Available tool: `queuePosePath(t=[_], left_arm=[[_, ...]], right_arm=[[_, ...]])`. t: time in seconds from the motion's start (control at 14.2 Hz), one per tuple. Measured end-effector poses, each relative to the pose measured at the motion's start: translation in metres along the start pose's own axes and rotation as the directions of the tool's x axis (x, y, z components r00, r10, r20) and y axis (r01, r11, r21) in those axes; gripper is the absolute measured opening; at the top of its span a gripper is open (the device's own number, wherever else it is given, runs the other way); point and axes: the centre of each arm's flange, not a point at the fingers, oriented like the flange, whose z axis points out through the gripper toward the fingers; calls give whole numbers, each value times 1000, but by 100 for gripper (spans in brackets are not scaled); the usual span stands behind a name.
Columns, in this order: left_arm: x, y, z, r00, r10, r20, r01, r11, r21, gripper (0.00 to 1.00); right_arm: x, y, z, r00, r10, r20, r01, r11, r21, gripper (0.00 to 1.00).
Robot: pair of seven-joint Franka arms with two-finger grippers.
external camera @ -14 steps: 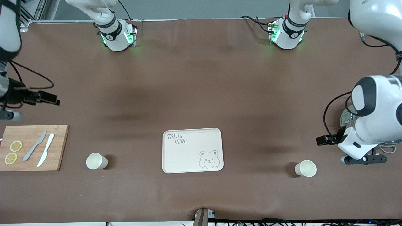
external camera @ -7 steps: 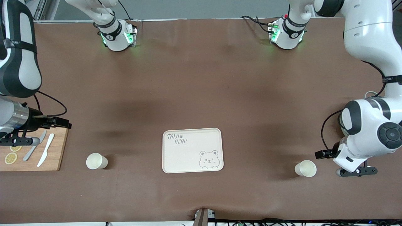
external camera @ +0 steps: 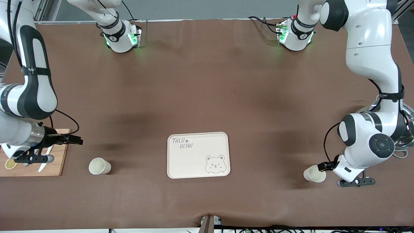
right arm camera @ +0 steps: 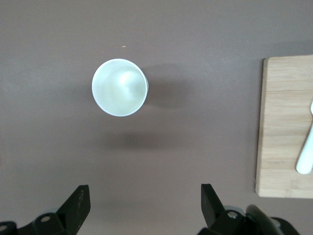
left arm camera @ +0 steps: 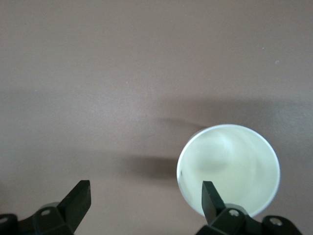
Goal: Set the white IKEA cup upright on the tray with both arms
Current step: 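Lower the left gripper and the right gripper over each paper cup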
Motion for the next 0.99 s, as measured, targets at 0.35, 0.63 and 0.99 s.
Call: queuePosePath(t=[0.35,0.63,0.99], left_arm=[[1,5,22,999,-10,-37,10,1000,-17,100],[-1,16,28,999,-35,-38,33,998,-50,81],[0,16,27,998,-56,-38,53,996,-71,30]], right_arm=[[20,1,32,1000,0,-30,0,1000,3,100],[27,-3,41,999,-6,-48,6,1000,3,100],[39,-4,59,996,-10,-85,10,1000,-2,100]])
